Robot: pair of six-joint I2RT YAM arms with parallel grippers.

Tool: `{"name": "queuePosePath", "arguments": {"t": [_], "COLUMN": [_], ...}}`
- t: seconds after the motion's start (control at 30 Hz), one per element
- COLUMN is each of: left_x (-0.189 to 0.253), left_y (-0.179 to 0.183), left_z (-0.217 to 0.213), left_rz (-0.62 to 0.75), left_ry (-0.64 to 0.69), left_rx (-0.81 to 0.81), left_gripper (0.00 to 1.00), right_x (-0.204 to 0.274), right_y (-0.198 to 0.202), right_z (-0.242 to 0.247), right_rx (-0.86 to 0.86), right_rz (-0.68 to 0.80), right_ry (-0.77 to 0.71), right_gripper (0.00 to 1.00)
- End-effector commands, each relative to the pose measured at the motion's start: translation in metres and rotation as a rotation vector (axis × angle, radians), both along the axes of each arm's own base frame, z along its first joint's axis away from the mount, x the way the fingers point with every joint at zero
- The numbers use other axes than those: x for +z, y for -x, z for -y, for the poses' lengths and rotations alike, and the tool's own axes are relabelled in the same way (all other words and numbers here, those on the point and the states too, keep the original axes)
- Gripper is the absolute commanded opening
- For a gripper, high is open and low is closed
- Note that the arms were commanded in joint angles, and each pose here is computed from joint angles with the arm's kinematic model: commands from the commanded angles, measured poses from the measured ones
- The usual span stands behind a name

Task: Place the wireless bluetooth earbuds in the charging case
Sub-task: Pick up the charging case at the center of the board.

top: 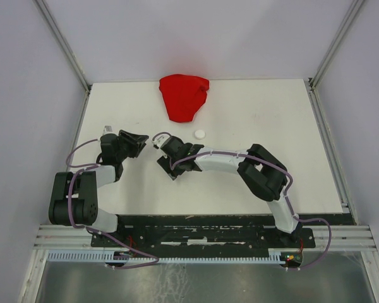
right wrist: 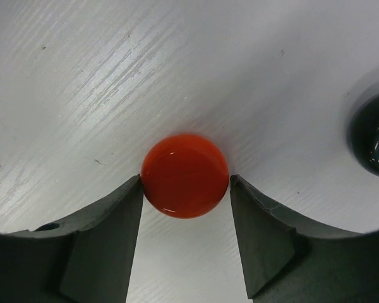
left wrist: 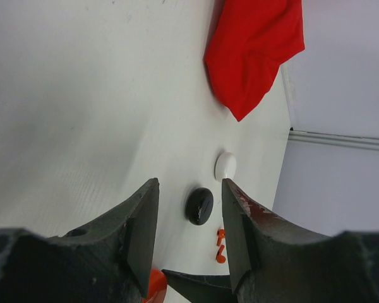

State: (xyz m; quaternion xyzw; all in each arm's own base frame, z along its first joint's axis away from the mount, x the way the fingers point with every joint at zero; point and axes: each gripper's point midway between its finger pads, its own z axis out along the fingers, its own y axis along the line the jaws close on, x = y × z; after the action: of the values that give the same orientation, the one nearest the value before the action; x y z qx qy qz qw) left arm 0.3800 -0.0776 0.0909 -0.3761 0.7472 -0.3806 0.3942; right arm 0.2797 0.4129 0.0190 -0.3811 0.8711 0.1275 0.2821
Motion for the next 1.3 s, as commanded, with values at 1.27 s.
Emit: {"name": "queuePosePath", "arguments": {"t": [1.27], "left_x": [0.089], "left_y": [0.028], "left_z": [0.139], "left_rz": [0.374], "left_ry": [0.230], "left_rx": [-0.631], "left_gripper": [0.48], "right_x": [0.136], "right_y": [-0.048], "right_z": [0.073], "right_rx": [0.060], "right_rz": [0.281], "right_ry": [-0.516], "right_gripper": [0.37]}}
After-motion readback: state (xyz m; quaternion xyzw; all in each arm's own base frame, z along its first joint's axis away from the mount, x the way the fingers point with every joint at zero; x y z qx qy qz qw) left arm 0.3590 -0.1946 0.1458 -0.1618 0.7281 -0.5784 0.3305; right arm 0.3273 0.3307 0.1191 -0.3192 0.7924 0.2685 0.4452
